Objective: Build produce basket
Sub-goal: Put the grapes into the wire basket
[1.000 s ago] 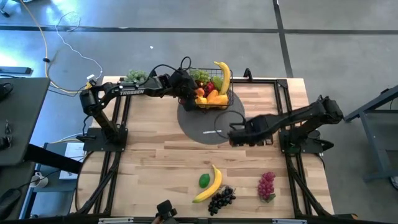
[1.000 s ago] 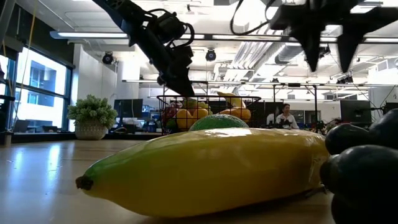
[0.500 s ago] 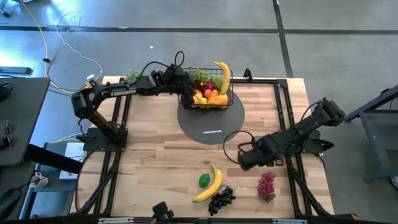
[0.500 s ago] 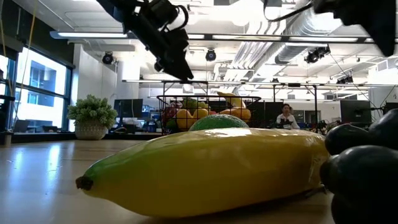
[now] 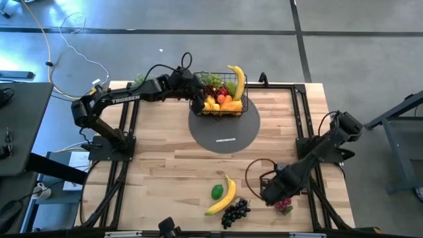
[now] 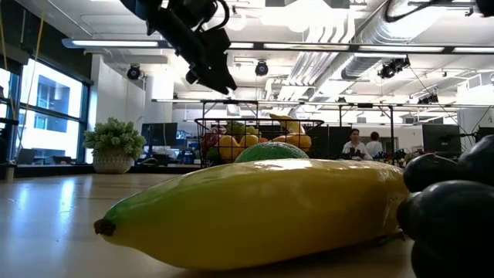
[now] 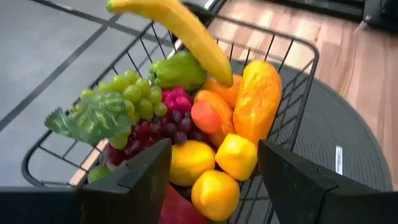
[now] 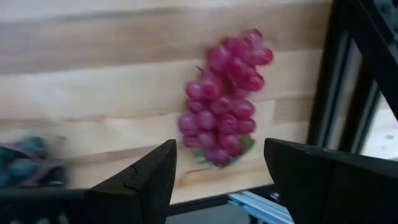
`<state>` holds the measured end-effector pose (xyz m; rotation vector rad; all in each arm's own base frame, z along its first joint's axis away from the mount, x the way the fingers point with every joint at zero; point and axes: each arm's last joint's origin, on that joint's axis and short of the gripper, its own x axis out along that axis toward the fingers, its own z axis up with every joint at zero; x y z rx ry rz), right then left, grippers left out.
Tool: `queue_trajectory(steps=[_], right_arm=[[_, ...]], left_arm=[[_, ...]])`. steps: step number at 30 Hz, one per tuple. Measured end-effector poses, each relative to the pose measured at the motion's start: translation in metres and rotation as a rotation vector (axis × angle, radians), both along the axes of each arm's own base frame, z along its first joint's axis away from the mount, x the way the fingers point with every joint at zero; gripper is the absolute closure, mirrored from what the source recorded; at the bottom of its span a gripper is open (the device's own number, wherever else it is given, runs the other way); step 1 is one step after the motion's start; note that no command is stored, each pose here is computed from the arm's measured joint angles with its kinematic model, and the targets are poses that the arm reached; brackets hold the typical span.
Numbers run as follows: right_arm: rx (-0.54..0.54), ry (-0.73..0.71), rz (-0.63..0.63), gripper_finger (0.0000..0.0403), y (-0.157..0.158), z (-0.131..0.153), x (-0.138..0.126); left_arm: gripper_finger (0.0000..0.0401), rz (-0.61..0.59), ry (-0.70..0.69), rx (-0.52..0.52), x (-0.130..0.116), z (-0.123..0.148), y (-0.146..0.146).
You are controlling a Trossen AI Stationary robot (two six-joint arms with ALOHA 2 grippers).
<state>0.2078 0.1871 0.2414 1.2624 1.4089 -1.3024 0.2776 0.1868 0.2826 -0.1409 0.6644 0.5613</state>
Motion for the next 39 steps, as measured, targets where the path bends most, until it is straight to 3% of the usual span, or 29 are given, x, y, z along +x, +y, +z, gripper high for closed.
queue_trajectory(steps=[16, 22, 31, 39], right_arm=[[-0.091, 0.16, 0.035, 0.0178, 0.026, -0.05, 0.005], [-0.096, 0.25, 0.016, 0.0178, 0.033, -0.072, 0.009], [-0.064, 0.268, 0.023, 0.0178, 0.046, -0.102, 0.016], [-0.079, 0.307, 0.063, 0.0183, 0.054, -0.112, 0.009]], left_arm=[[0.0174, -0.007, 0.05, -0.028, -0.002, -0.004, -0.003], [0.0174, -0.003, 0.048, -0.032, -0.002, -0.004, -0.003], [0.0174, -0.003, 0.057, -0.038, -0.003, -0.005, -0.003], [0.0174, -0.004, 0.058, -0.039, -0.003, -0.006, -0.003]])
